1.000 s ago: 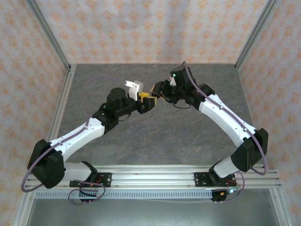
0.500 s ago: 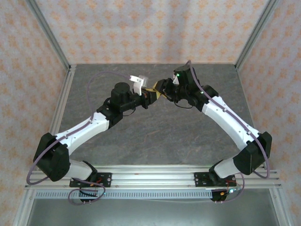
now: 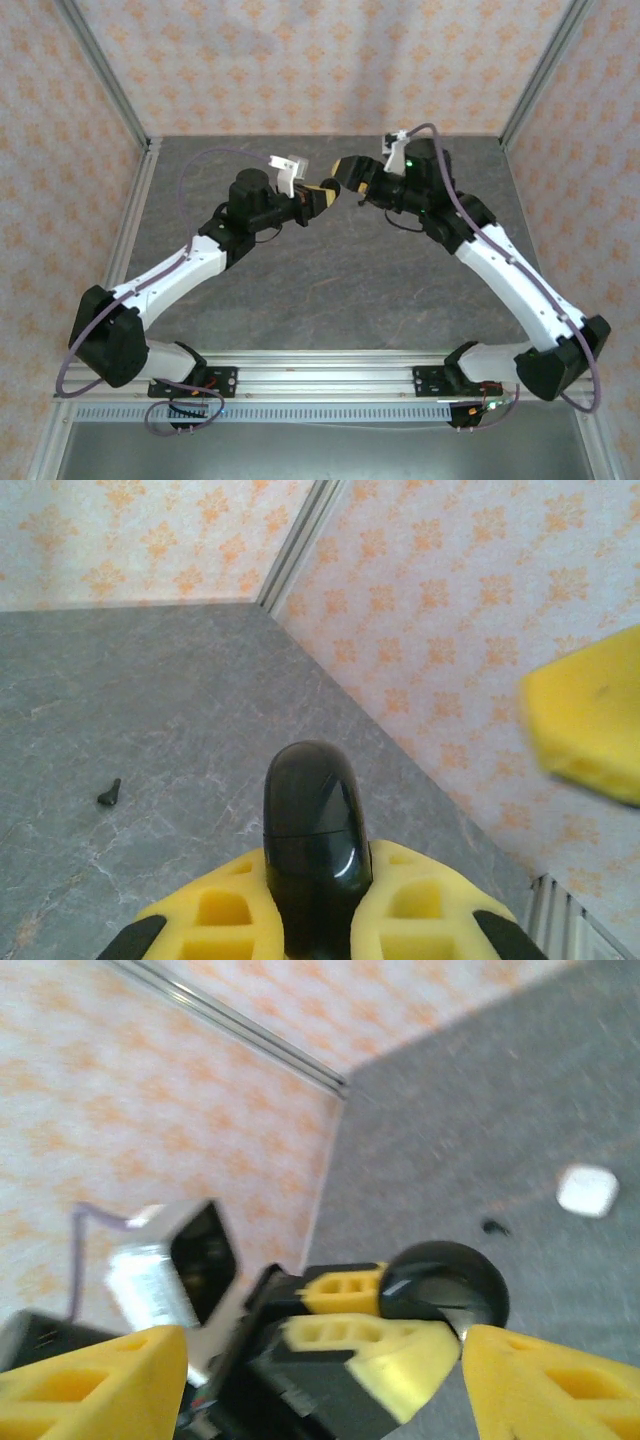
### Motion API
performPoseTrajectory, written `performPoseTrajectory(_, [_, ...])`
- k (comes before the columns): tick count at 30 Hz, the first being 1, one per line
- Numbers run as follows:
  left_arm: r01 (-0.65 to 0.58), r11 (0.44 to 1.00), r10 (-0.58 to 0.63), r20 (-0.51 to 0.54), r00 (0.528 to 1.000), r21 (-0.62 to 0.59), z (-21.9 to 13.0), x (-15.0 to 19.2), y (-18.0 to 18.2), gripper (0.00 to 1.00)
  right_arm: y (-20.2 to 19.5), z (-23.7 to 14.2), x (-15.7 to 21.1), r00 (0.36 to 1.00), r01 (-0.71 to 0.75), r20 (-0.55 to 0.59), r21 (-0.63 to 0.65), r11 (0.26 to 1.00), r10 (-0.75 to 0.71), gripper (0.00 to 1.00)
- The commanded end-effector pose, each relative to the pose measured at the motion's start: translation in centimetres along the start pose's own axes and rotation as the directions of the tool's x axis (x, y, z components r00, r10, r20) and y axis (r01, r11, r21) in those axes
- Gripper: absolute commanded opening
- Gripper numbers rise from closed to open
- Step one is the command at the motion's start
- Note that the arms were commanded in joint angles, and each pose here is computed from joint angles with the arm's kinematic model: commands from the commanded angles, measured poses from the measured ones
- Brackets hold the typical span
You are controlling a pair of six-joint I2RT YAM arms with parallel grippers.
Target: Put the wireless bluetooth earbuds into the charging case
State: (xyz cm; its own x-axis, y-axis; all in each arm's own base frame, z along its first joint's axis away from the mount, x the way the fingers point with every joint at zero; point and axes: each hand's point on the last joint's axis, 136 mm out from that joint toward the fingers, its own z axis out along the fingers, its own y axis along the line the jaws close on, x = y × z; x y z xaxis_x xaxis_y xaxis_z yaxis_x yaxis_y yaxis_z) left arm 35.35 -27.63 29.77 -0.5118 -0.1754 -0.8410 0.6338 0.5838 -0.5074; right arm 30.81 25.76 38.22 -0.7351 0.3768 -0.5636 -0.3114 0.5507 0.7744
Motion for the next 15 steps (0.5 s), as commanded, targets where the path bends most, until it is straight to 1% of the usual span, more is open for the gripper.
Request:
performPoseTrajectory(1, [0.008, 0.992, -0.014, 0.046, 0.999, 0.124, -2.5, -3.0, -3.1, 0.00, 3.1, -2.0, -1.2, 0.983, 0.174, 0.075, -0.137, 0.975, -0.165, 0.73])
performPoseTrajectory(2, [0.016, 0.989, -0.023, 0.048, 0.999, 0.147, -2.9, -3.3, -3.5, 0.00, 4.1, -3.0, -1.2, 0.978, 0.203, 0.088, -0.179, 0.963, -0.190, 0.72])
performPoseTrajectory(5, [0.021, 0.977, -0.036, 0.066, 0.997, 0.212, -4.1, -4.5, -4.8, 0.00, 5.1, -3.2, -0.6, 0.975, 0.223, 0.067, -0.268, 0.937, -0.213, 0.68])
performPoseTrajectory(10, [-0.012, 0.957, -0.015, 0.091, 0.996, 0.291, -5.8, -6.0, -7.4, 0.00, 6.2, -2.6, 0.4, 0.981, 0.183, 0.020, -0.394, 0.901, -0.191, 0.59])
performPoseTrajectory(15, [-0.047, 0.937, 0.013, 0.099, 0.995, 0.346, -7.0, -6.8, -9.3, 0.00, 6.1, -1.1, 0.9, 0.986, 0.135, -0.024, -0.447, 0.885, -0.163, 0.52])
